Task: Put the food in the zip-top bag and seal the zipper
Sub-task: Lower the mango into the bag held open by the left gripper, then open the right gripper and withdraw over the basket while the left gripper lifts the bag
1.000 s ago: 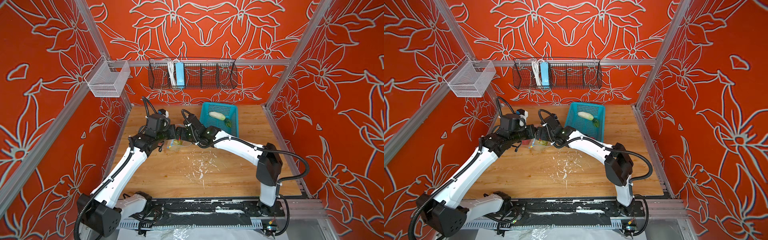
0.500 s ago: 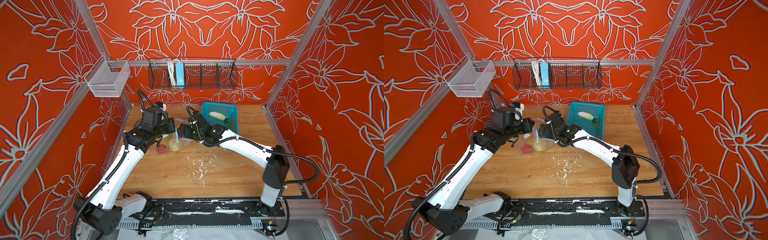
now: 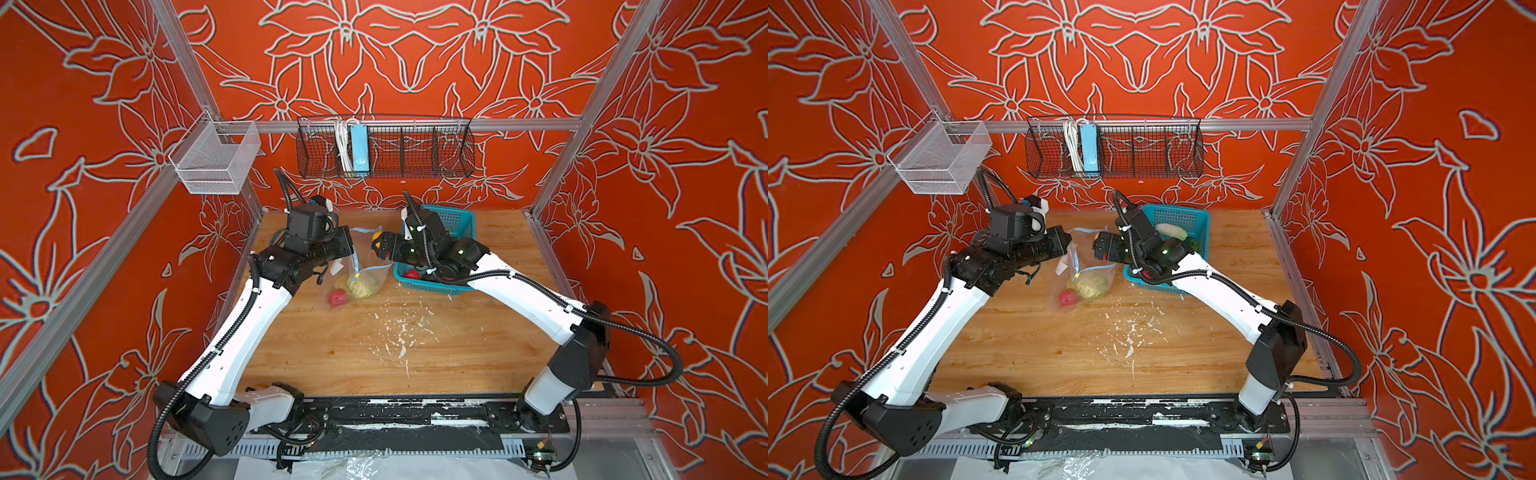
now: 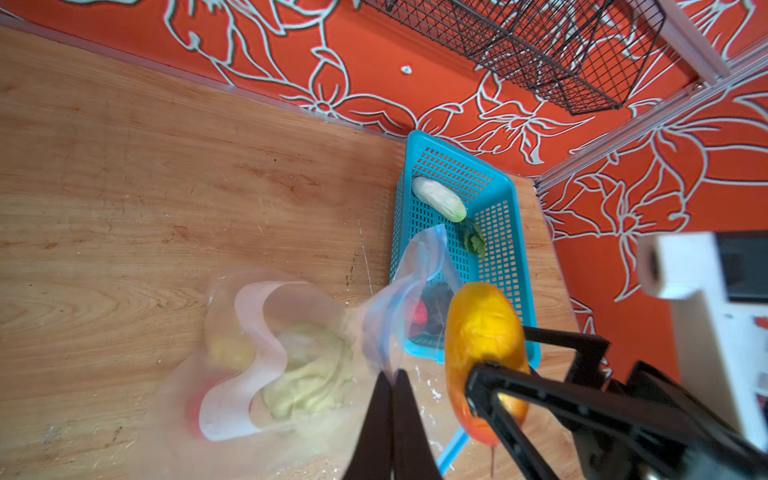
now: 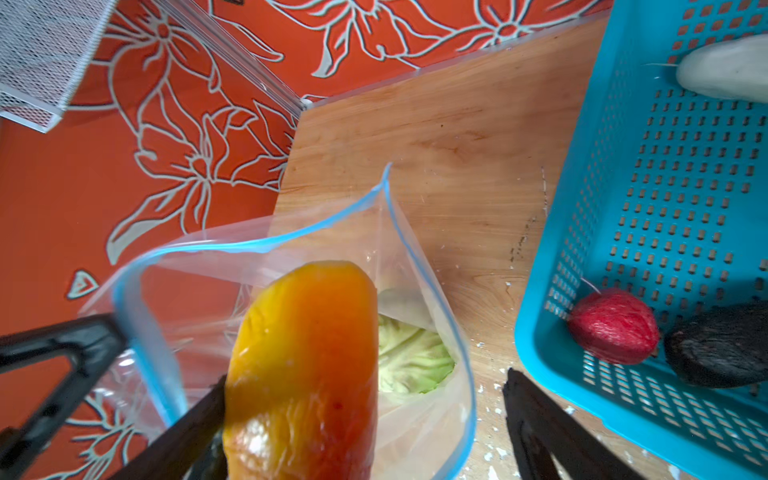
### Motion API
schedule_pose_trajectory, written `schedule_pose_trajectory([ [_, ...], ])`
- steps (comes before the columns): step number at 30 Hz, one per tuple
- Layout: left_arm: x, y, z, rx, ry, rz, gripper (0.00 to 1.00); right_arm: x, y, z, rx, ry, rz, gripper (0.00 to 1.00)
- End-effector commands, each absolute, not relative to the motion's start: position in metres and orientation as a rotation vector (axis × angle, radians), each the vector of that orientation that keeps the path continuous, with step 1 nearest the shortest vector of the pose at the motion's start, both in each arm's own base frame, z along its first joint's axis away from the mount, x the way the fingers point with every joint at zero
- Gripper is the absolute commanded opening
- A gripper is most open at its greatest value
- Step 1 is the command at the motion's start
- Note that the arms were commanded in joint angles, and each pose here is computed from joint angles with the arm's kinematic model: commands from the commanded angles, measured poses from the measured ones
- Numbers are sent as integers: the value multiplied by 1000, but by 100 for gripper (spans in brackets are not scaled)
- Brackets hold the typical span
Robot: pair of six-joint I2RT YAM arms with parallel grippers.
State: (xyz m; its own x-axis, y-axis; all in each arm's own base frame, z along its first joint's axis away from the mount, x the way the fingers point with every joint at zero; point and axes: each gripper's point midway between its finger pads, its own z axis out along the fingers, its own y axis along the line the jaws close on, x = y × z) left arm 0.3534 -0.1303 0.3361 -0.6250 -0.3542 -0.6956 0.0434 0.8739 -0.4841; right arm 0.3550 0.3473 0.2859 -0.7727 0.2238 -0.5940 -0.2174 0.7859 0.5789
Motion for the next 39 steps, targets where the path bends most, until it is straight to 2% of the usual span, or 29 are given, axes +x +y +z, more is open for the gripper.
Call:
schedule_pose_trajectory([
  [1, 352, -135, 357, -243, 2121, -662, 0, 350, 338, 281, -33, 2329, 887, 98],
  [9, 353, -136, 365, -261, 2104, -685, 0, 342, 353, 279, -178, 2328, 1034, 98],
  [13, 354, -134, 371, -262, 2089, -674, 0, 338, 348, 272, -219, 2326, 1027, 98],
  [18, 353, -138, 376, -252, 2079, -713, 0, 342, 337, 260, -168, 2332, 1083, 98],
  [26, 351, -130, 377, -250, 2063, -655, 0, 342, 313, 263, -162, 2332, 996, 98],
  [39, 366, -101, 388, -210, 2021, -406, 0, 343, 266, 280, -106, 2324, 808, 98],
])
